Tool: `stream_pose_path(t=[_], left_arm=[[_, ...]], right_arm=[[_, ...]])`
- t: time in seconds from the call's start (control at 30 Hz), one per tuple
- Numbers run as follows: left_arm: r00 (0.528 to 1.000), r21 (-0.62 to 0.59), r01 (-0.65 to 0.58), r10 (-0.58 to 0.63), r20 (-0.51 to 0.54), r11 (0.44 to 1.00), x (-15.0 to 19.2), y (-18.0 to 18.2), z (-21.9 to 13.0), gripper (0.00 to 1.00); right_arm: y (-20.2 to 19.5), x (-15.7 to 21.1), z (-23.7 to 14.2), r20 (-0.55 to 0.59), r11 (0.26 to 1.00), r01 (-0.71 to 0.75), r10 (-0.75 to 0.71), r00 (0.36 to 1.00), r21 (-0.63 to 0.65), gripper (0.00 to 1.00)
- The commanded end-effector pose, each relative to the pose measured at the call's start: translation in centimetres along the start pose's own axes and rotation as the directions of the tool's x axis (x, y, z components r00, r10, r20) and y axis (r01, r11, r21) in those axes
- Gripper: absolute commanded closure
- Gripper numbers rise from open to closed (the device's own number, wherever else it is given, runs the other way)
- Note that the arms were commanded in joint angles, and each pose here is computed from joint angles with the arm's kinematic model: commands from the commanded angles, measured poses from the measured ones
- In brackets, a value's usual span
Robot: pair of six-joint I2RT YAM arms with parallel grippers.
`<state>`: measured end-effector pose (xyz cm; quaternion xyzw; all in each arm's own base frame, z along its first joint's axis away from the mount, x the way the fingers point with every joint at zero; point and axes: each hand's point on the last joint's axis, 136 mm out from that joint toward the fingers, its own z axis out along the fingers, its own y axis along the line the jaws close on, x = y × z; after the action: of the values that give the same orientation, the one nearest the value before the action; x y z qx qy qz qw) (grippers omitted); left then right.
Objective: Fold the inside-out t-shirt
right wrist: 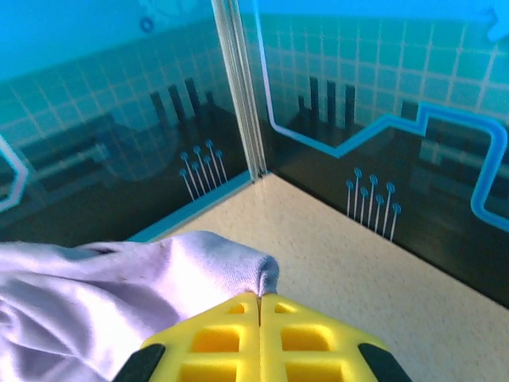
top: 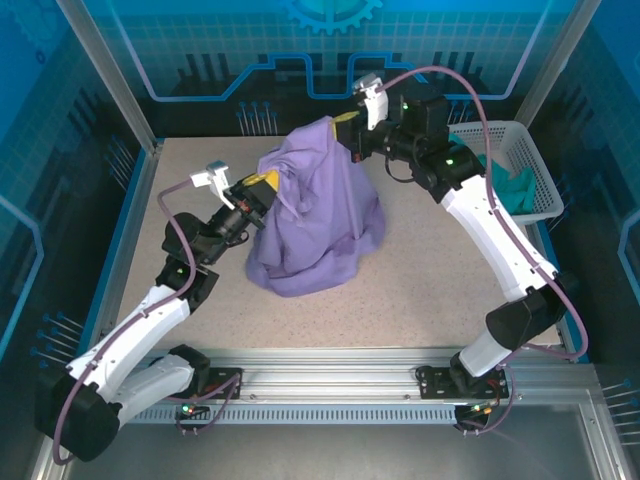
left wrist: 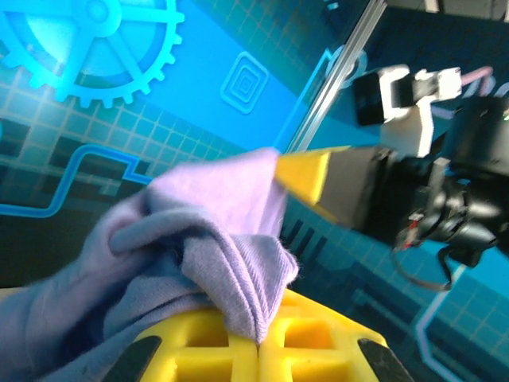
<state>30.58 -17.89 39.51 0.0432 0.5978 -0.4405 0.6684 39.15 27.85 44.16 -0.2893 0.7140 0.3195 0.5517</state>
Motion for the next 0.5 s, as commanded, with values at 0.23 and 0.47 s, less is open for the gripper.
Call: stream_pose_path(t=[0.23, 0.47], left_arm=[[0.891, -0.004, -0.358, 0.341, -0.3, 0.934, 18.0, -0.2, 0.0, 1.0], [0.789, 0.094, -0.476, 0.471, -0.395, 0.875, 28.5, -1.0, -0.7, 1.0]], right_arm=[[-2.2, 12.9, -1.7, -0.155, 0.992, -0.109, 0.116, 0.981, 0.056, 1.0], [-3.5, 28.5, -4.2, -0.349, 0.891, -0.356, 0.441, 0.827, 0.281, 1.0]])
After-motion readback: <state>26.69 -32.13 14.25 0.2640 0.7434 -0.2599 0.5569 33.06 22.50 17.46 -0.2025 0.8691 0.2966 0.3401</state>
